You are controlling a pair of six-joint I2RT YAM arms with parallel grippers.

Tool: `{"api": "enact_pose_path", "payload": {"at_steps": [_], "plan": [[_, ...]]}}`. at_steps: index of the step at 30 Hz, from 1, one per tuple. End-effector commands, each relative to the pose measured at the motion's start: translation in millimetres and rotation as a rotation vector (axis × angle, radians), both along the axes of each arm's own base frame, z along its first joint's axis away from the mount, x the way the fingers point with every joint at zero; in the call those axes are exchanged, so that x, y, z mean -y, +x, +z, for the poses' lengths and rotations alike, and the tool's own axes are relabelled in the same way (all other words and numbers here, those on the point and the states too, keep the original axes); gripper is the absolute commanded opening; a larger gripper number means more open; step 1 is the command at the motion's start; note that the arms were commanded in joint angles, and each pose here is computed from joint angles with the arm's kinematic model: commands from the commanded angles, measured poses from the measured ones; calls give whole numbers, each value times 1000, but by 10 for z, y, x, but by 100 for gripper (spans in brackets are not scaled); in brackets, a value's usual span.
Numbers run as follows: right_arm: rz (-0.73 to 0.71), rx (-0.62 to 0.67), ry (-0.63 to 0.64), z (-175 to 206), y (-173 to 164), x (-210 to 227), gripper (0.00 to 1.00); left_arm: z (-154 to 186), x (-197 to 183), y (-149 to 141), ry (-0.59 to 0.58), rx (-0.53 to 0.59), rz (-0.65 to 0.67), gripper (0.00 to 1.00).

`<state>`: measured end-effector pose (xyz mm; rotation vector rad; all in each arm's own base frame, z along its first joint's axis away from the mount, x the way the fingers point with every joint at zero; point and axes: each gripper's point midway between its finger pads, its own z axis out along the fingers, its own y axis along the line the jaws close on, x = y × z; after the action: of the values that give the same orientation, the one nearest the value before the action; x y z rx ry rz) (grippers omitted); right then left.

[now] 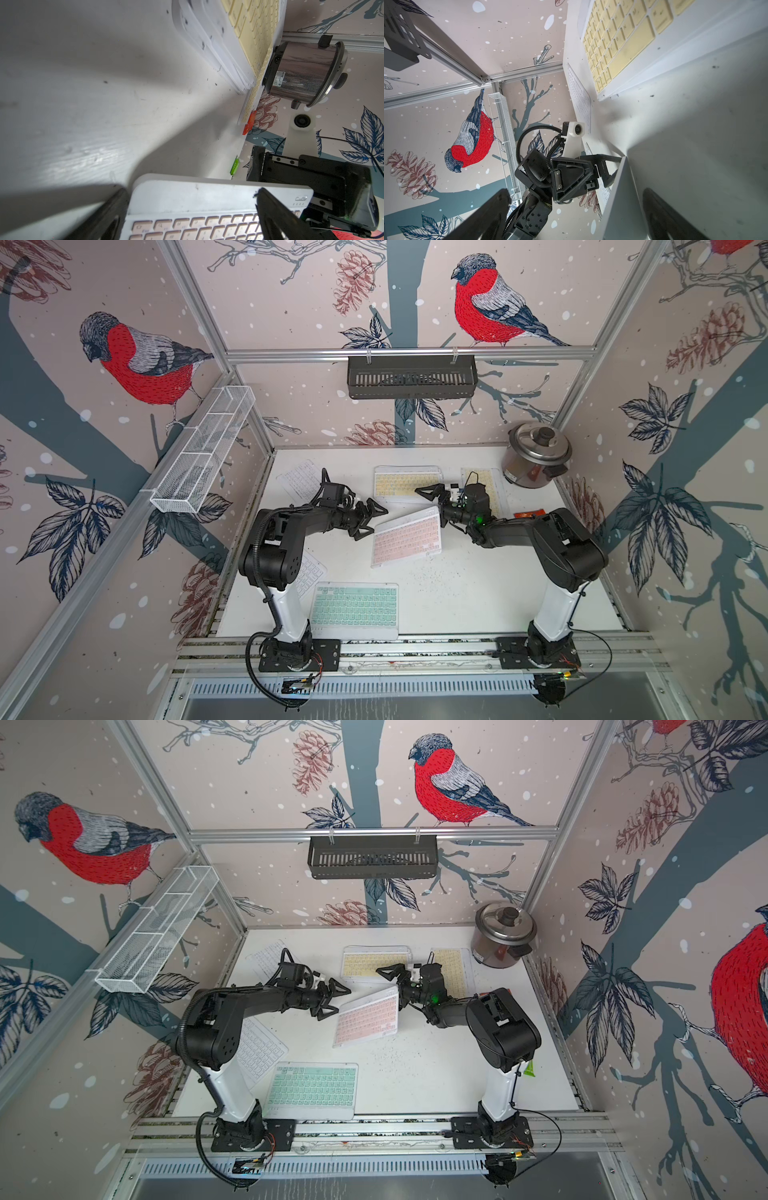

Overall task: Stack the numeric keypads
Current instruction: Pick up the numeric keypad from the center of the board.

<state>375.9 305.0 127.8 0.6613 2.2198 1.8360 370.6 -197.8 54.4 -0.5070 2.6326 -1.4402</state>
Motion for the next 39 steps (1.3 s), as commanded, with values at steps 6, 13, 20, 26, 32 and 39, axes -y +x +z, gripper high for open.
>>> {"api": "enact_pose_path", "payload": {"at_steps": [6,13,20,26,32,39], "plan": [[43,-157,-48,-215,-159,-49,100,-190,-79,-25,55,-69,47,96],[52,-234,-98,-211,-207,-18,100,-198,-73,15,45,-75,62,96],[83,-277,-123,-139,-238,-12,100,-220,-54,67,41,-78,60,96],[131,-343,-110,-75,-431,9,100,-274,-55,78,32,-89,74,96],[182,-388,-128,-110,-585,43,100,-344,-50,77,27,-100,83,96],[241,-362,-89,34,-625,-31,100,-366,-37,123,25,-103,88,96]]}}
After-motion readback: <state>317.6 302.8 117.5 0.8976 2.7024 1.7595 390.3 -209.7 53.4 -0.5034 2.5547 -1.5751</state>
